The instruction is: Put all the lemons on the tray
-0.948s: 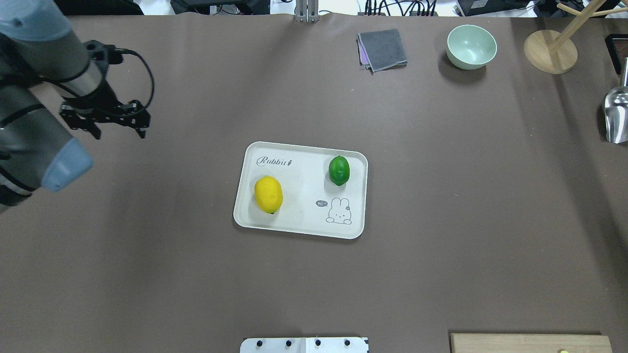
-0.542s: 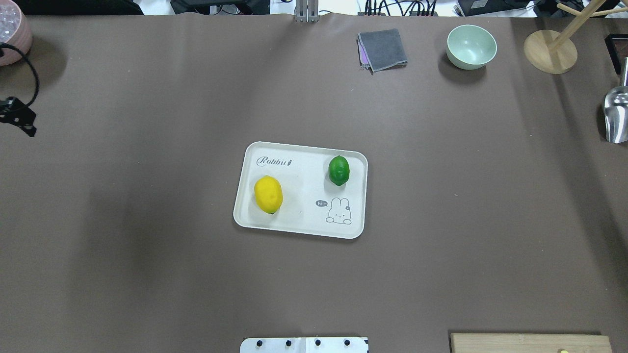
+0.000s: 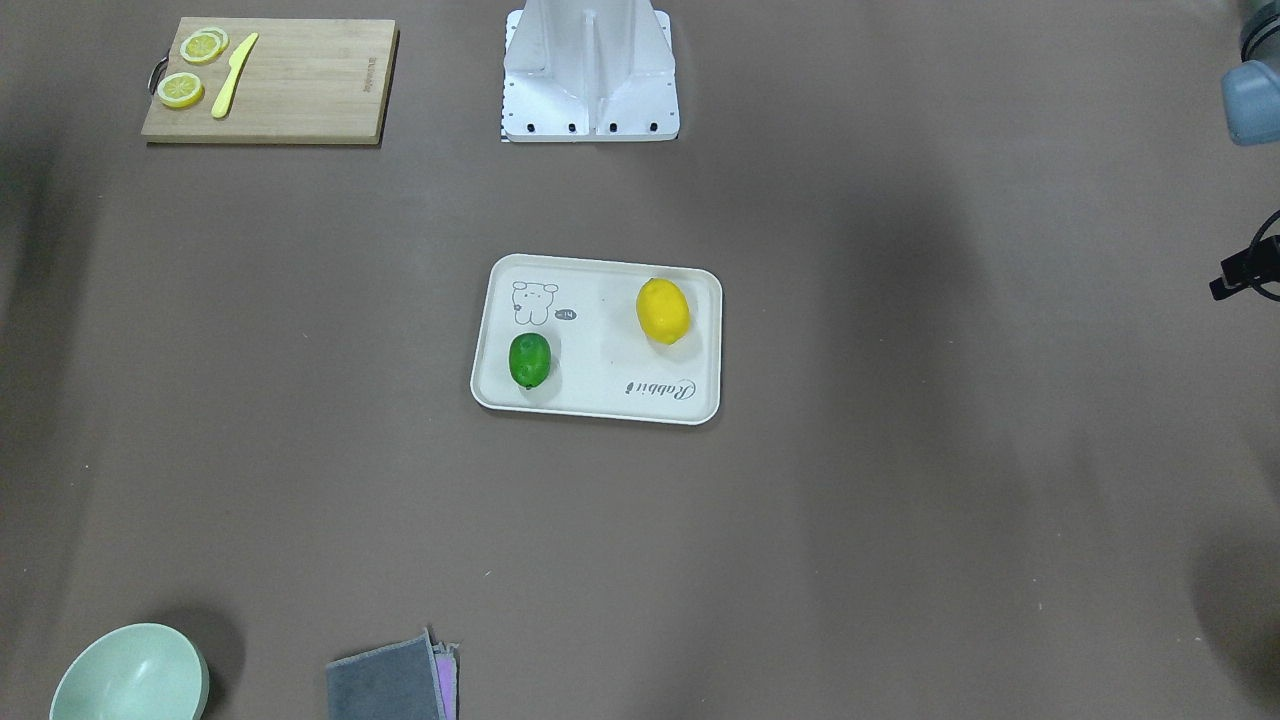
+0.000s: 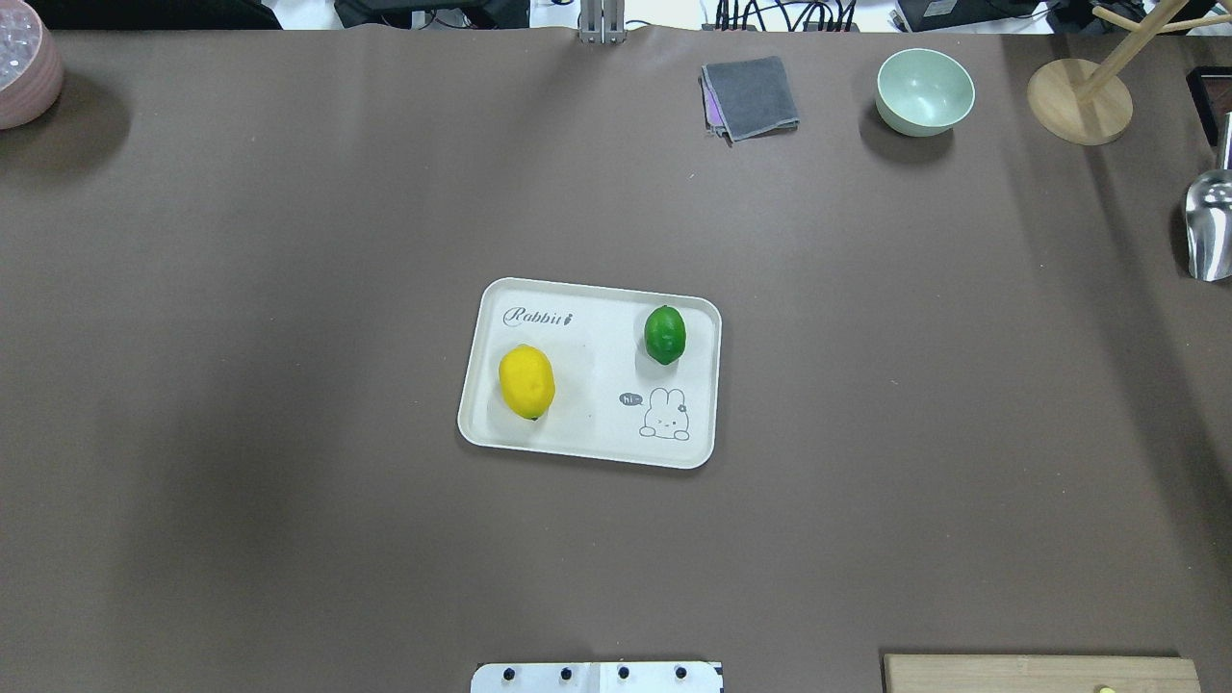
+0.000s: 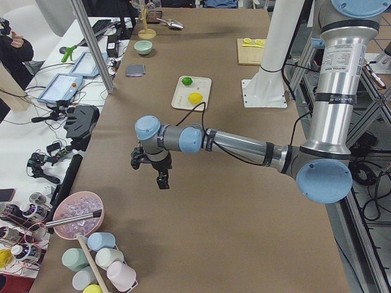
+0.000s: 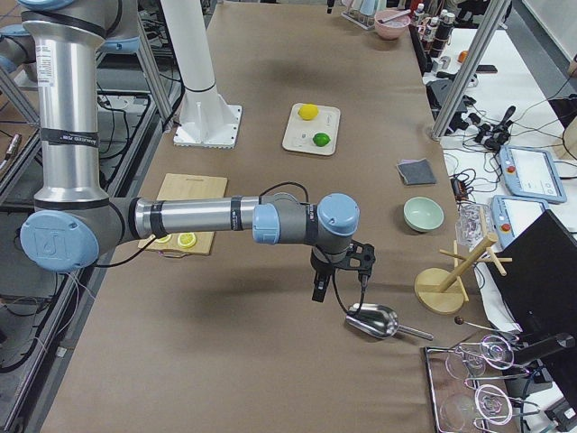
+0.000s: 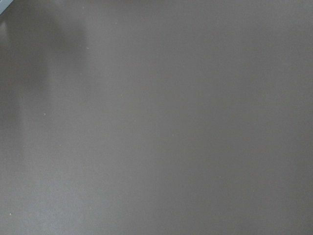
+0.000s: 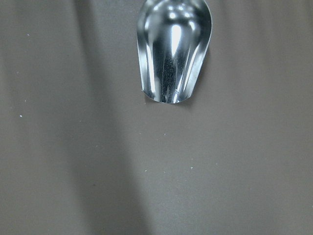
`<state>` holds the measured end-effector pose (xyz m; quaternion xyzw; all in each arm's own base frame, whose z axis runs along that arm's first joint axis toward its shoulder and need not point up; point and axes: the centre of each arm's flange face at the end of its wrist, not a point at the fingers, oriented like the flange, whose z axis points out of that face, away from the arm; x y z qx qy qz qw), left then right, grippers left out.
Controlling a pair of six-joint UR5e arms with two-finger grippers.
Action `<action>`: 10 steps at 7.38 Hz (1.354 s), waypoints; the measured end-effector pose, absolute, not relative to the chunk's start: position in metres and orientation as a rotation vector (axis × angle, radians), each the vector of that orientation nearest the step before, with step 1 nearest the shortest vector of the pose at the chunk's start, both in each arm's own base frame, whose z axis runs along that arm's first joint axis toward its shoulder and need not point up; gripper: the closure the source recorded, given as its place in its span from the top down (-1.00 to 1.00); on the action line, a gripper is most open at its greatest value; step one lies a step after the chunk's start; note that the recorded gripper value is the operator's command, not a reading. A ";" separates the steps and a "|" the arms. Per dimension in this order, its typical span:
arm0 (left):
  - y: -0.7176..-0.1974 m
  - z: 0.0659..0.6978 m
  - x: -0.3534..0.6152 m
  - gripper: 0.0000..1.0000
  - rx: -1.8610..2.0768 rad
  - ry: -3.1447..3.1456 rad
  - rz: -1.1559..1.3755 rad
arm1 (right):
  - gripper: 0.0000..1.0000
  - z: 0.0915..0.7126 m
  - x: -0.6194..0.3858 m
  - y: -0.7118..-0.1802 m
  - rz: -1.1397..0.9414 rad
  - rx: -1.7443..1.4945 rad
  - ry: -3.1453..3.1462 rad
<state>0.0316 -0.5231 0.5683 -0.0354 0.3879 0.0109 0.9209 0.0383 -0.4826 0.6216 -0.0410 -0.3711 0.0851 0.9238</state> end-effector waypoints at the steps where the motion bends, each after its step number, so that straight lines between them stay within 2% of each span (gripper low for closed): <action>1: -0.509 0.574 0.019 0.97 -0.067 0.812 0.025 | 0.98 0.623 0.038 -0.482 0.176 -0.087 -0.762; 6: -0.435 0.649 -0.062 0.97 -0.068 0.823 -0.001 | 0.98 0.629 0.038 -0.482 0.181 -0.094 -0.754; 10: -0.422 0.663 -0.070 0.97 -0.075 0.825 -0.004 | 0.99 0.627 0.038 -0.482 0.180 -0.093 -0.758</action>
